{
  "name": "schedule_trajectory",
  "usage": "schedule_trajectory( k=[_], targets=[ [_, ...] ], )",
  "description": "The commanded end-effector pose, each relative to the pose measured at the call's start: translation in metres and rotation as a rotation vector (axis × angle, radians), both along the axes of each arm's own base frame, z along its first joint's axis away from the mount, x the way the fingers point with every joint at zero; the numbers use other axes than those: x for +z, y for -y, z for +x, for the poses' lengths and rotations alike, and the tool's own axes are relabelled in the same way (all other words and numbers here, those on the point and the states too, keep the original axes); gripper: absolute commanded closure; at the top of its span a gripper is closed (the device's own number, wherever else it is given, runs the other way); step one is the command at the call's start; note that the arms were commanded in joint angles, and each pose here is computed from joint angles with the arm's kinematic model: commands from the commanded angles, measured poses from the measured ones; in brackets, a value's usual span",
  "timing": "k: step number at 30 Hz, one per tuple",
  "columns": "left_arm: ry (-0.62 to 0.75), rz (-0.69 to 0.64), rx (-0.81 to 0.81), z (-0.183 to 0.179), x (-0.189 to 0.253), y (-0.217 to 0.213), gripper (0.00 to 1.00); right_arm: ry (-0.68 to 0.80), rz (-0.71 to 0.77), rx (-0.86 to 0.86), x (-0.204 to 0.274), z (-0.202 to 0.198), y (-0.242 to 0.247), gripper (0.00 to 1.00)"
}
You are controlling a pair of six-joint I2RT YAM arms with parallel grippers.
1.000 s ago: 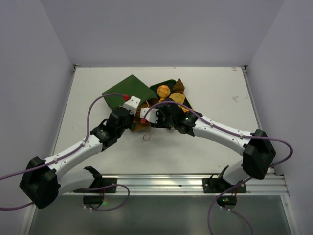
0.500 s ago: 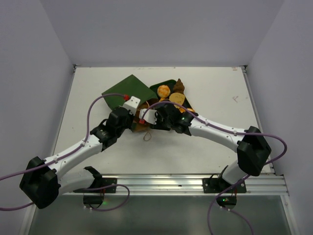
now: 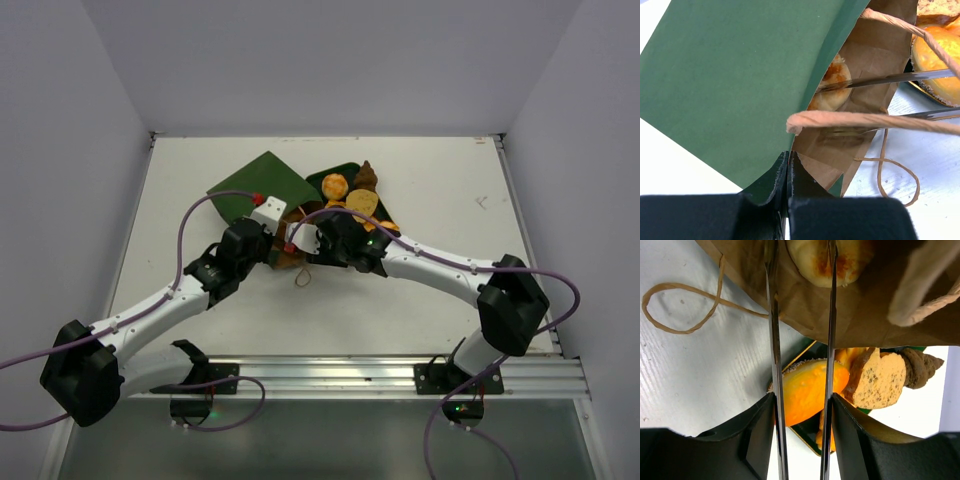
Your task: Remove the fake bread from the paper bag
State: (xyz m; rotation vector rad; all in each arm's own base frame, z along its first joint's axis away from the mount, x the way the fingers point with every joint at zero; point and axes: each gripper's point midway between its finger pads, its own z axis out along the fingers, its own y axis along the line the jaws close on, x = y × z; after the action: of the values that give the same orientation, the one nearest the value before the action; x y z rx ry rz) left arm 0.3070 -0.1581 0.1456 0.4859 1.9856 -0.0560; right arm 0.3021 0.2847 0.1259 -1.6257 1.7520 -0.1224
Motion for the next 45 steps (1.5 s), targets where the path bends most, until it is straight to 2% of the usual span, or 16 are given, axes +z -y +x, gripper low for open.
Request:
schedule_trajectory(
  k=[1, 6, 12, 19, 26, 45],
  targets=[
    [0.038, -0.049, -0.007, 0.003, 0.015, 0.004, 1.00, 0.053, 0.036, -0.038, 0.014, 0.011, -0.006, 0.50],
    [0.069, -0.078, -0.006, 0.007, 0.023, 0.007, 1.00, 0.058, 0.033, -0.040, 0.014, 0.012, -0.005, 0.57],
    [0.068, -0.080, -0.005, 0.007, 0.023, 0.008, 1.00, 0.056, 0.048, -0.036, 0.018, 0.010, -0.005, 0.85],
    [0.069, -0.065, 0.016, 0.008, 0.020, 0.003, 1.00, 0.049, 0.113, -0.011, 0.035, 0.003, -0.006, 0.98],
    [0.065, -0.049, 0.077, 0.012, 0.018, -0.007, 1.00, 0.012, 0.194, 0.016, 0.053, -0.006, -0.004, 1.00],
    [0.054, -0.022, 0.195, 0.031, 0.014, -0.029, 1.00, -0.034, 0.238, 0.093, 0.061, -0.029, 0.006, 1.00]
  ],
)
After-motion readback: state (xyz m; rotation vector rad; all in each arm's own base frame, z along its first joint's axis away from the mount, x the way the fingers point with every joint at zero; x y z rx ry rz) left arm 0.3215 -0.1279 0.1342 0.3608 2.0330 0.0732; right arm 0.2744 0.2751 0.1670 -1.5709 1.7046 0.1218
